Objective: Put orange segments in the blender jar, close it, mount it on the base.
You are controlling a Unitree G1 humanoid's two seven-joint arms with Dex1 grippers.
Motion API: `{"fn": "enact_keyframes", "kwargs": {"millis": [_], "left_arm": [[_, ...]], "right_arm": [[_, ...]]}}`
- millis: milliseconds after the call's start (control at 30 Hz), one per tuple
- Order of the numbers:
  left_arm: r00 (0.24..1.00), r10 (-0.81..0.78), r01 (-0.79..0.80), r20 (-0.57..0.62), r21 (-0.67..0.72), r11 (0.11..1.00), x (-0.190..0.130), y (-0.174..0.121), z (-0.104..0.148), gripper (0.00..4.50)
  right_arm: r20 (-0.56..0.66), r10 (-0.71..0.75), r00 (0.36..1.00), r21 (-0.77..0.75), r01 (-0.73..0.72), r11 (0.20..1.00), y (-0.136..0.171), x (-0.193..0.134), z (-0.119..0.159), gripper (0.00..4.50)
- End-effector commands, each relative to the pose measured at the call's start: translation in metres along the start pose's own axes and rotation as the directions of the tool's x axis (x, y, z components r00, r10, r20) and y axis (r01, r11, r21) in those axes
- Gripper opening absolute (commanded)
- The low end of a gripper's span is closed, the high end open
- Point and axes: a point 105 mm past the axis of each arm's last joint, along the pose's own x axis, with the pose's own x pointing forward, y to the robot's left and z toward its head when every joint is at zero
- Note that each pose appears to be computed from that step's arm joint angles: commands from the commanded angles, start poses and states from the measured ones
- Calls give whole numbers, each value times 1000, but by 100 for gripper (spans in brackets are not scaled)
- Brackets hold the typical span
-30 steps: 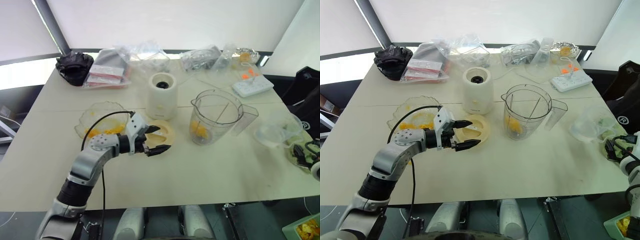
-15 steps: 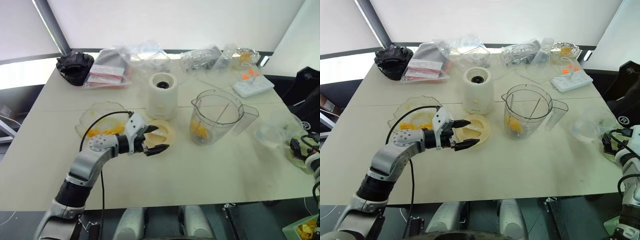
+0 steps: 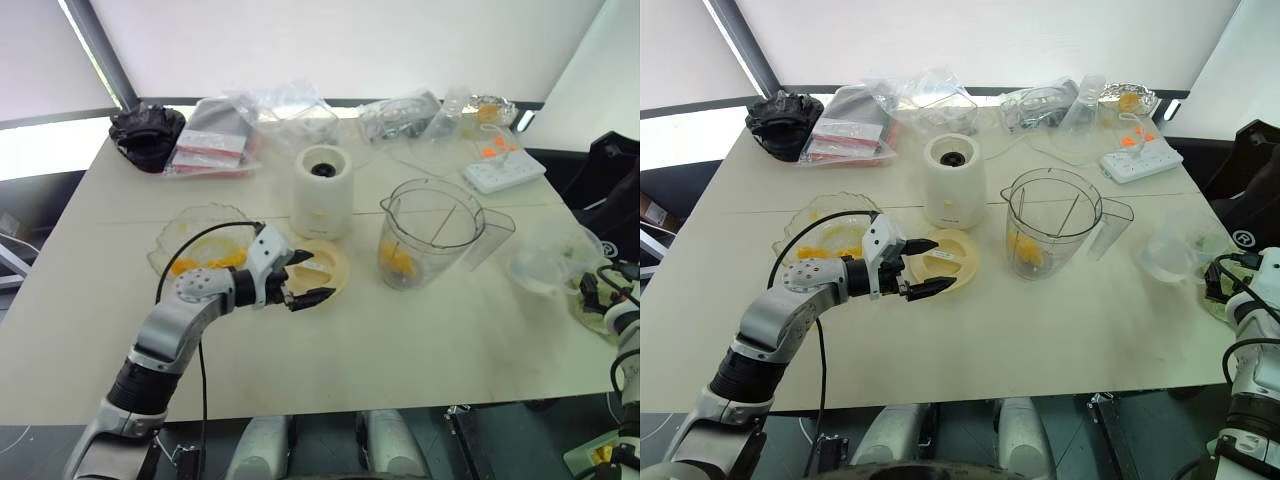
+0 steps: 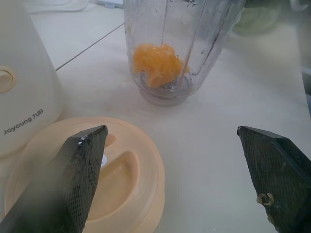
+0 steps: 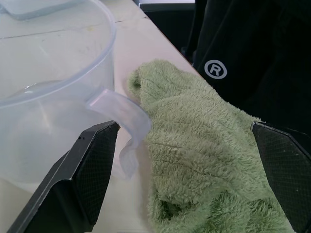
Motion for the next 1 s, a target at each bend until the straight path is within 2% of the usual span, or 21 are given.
{"fn": "enact_keyframes", "kwargs": {"millis": [33,467,567,800,1000], "left_arm": [[999,-3,1,32,65,998,-2,-2,15,445],[999,15,-18,34,79,997,-2,0,16,445],[999,17,-20,34,80,997,-2,1,16,450],[999,26,-29,35,86,996,-3,2,16,450],[999,34,-37,33,88,995,-5,3,16,450]], "right_arm": [[49,-29,998,-3,29,1000,-4,3,12,450],[61,-27,998,43,25,999,5,13,14,450],[64,-24,998,45,21,999,8,15,15,369],[62,-15,998,54,11,998,14,19,15,4],[64,-2,998,66,-2,998,18,20,13,4]]}}
